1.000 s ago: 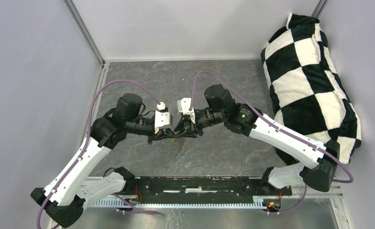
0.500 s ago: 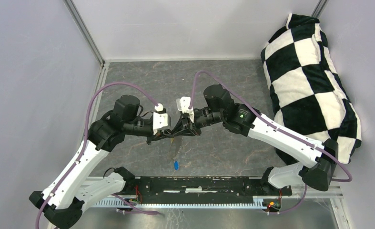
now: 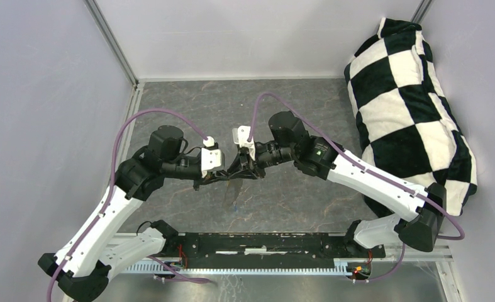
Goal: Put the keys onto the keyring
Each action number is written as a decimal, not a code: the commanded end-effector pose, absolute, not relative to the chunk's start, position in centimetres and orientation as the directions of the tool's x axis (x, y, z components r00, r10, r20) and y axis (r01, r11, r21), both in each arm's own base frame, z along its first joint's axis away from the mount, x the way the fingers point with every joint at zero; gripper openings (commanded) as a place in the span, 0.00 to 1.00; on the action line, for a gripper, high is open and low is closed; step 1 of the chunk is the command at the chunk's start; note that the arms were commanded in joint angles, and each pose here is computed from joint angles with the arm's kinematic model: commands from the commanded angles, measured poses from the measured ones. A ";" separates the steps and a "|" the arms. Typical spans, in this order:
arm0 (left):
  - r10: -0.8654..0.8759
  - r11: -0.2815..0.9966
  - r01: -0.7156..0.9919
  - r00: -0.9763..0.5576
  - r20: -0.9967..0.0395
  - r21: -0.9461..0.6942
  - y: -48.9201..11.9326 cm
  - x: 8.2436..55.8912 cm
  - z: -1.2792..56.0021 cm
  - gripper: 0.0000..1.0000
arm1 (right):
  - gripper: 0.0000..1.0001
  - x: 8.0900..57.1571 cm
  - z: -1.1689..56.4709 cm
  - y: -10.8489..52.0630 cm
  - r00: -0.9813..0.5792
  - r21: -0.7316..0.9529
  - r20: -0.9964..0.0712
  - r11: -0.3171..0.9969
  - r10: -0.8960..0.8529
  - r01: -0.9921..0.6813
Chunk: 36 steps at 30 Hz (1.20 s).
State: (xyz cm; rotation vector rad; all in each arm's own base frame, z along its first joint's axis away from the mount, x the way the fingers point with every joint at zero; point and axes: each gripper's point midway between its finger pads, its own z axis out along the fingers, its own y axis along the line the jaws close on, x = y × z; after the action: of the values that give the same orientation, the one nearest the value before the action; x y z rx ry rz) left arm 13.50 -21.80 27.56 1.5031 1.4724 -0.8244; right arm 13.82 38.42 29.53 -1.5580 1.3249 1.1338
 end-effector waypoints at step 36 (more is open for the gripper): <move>0.223 0.117 0.979 0.137 -0.965 0.166 -22.8 13.0 29.1 0.48 | 0.00 12.9 39.2 34.8 0.002 -0.030 -0.928 -0.069 0.372 -0.997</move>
State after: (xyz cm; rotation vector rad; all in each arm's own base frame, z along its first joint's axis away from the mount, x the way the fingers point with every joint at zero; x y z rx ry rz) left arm 12.65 -21.15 26.02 1.4345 1.4011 -0.7973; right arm 14.48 35.95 33.99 -1.1062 1.1070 1.3188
